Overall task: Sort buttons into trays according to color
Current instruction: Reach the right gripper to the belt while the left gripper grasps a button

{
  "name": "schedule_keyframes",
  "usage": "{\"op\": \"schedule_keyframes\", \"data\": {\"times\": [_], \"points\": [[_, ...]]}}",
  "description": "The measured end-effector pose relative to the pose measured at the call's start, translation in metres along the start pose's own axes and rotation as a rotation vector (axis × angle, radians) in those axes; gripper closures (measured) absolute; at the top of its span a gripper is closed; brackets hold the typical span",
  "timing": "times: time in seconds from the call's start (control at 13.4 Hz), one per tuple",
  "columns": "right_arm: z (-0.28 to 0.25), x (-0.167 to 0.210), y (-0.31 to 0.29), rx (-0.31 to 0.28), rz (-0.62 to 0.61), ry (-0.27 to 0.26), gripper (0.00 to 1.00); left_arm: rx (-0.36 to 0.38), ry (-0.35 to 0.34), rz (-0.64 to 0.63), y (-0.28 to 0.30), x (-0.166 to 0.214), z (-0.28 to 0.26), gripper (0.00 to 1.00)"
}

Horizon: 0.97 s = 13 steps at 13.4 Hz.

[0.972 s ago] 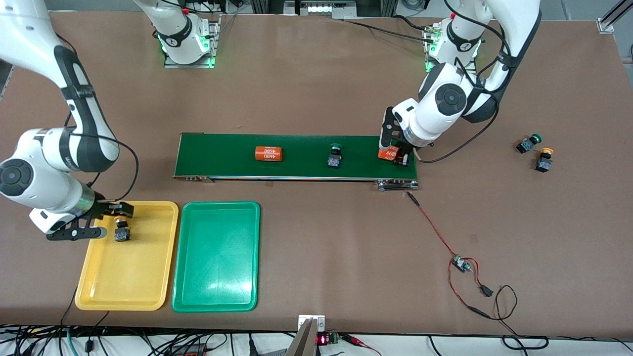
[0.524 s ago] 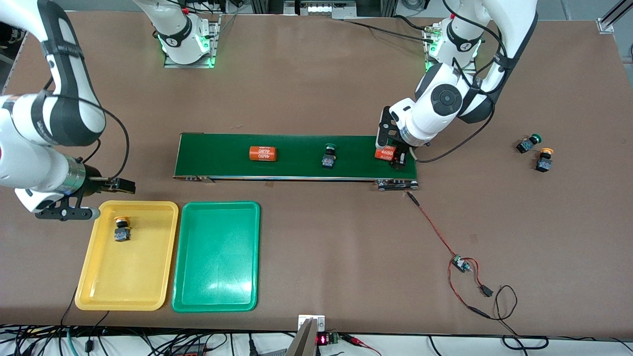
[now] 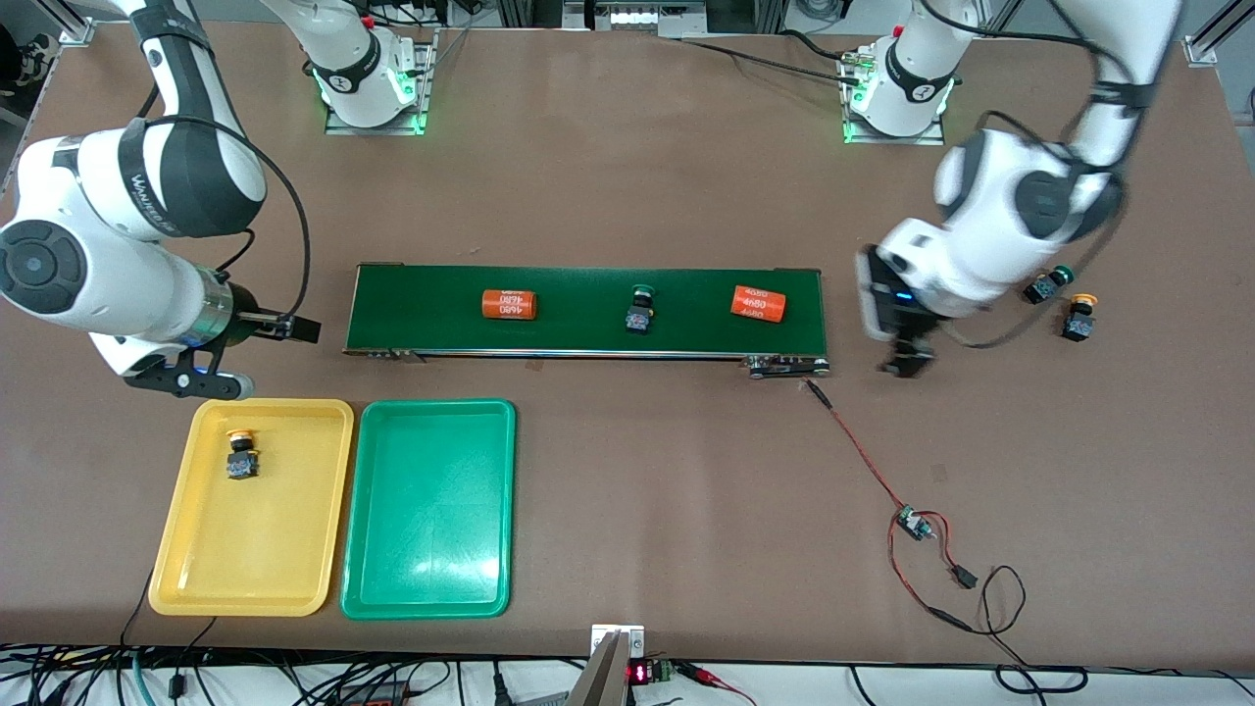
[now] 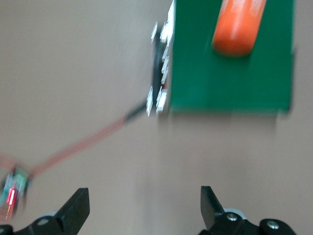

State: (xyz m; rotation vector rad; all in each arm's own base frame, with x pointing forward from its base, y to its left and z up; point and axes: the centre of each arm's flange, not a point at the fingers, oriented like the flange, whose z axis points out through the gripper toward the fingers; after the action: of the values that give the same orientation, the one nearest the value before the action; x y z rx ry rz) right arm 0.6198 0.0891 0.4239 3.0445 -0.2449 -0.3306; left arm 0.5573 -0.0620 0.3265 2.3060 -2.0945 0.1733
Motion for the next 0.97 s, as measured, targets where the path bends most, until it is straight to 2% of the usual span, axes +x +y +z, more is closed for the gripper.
{"op": "schedule_keyframes", "data": {"times": [0.22,0.37,0.52,0.67,0.97], "points": [[-0.001,-0.012,-0.033,0.007,-0.035,-0.002,0.0,-0.027,-0.039,-0.169,-0.009,-0.11,0.009,0.0],[-0.001,-0.021,-0.06,0.055,-0.059,-0.014,0.0,-0.069,-0.041,-0.277,-0.002,-0.167,0.026,0.0],[-0.001,-0.027,-0.084,0.088,-0.089,0.001,0.0,-0.13,-0.036,-0.338,0.011,-0.195,0.049,0.0],[0.007,-0.031,-0.11,0.092,-0.127,0.015,0.0,-0.181,-0.031,-0.384,0.027,-0.21,0.071,0.0],[0.031,-0.046,-0.165,0.067,-0.214,0.028,0.0,-0.253,-0.015,-0.492,0.059,-0.262,0.1,0.0]]}}
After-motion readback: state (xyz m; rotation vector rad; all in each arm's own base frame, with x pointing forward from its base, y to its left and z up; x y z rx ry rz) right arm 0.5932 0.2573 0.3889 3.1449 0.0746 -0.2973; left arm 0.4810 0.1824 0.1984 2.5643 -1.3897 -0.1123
